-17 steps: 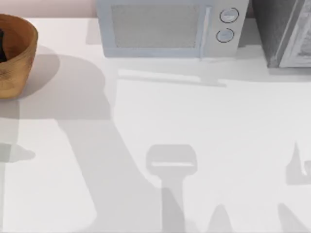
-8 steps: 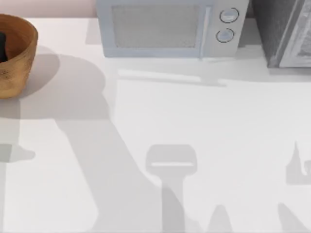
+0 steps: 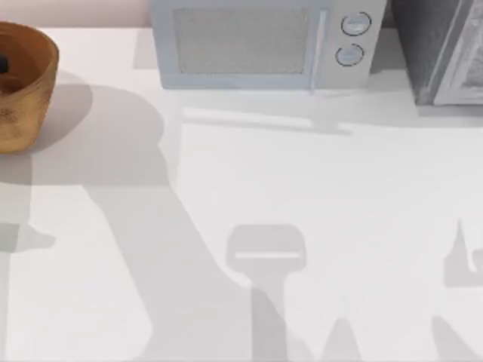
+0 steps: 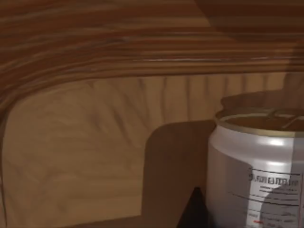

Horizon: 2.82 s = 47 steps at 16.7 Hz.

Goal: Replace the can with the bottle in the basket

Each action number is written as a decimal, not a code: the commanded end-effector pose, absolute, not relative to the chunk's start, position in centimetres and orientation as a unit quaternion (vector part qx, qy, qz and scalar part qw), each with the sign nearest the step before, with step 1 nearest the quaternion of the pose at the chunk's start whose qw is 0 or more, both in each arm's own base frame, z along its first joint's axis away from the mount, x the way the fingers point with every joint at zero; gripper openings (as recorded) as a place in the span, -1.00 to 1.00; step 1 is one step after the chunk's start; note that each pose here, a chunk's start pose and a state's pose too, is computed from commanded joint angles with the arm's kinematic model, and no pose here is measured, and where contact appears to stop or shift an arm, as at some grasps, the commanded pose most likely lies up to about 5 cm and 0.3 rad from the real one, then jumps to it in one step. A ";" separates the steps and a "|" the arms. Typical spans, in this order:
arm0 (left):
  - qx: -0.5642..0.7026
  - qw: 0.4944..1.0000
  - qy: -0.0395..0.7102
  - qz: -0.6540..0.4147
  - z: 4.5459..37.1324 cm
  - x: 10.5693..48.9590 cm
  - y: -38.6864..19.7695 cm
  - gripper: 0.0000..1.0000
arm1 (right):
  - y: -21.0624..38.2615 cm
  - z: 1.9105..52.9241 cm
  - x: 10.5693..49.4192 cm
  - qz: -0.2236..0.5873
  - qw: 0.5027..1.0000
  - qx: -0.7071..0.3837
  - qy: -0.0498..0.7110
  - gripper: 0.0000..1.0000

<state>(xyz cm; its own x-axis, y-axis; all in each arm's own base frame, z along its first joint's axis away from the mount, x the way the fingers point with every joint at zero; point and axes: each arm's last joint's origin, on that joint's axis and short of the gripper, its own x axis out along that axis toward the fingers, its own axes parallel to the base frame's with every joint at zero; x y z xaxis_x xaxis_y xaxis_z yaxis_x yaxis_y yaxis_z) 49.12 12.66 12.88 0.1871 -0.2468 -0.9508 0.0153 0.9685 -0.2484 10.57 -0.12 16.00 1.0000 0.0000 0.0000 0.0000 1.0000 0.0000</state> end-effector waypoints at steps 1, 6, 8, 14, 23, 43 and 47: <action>-0.092 0.765 0.632 -0.086 12.9 49.1 12.7 -0.66 | -0.1 16.0 10.6 0.000 1.000 0.000 0.000 1.00; -0.092 0.765 0.632 -0.086 12.9 49.1 12.7 -1.00 | -0.1 16.0 10.6 0.000 1.000 0.000 0.000 1.00; -0.092 0.765 0.632 -0.086 12.9 49.1 12.7 -1.00 | -0.1 16.0 10.6 0.000 1.000 0.000 0.000 1.00; -0.088 0.774 0.620 -0.089 15.4 48.3 12.2 -1.00 | -0.1 16.0 10.6 0.000 1.000 0.000 0.000 1.00; -0.044 0.860 0.507 -0.028 25.6 40.3 8.4 -1.00 | -0.1 16.0 10.6 0.000 1.000 0.000 0.000 1.00; 0.000 1.000 0.004 0.001 16.4 10.6 -0.1 -1.00 | -0.1 16.0 10.6 0.000 1.000 0.000 0.000 1.00; 0.000 1.000 0.000 0.000 16.0 10.6 -0.1 -1.00 | -0.1 16.0 10.6 0.000 1.000 0.000 0.000 1.00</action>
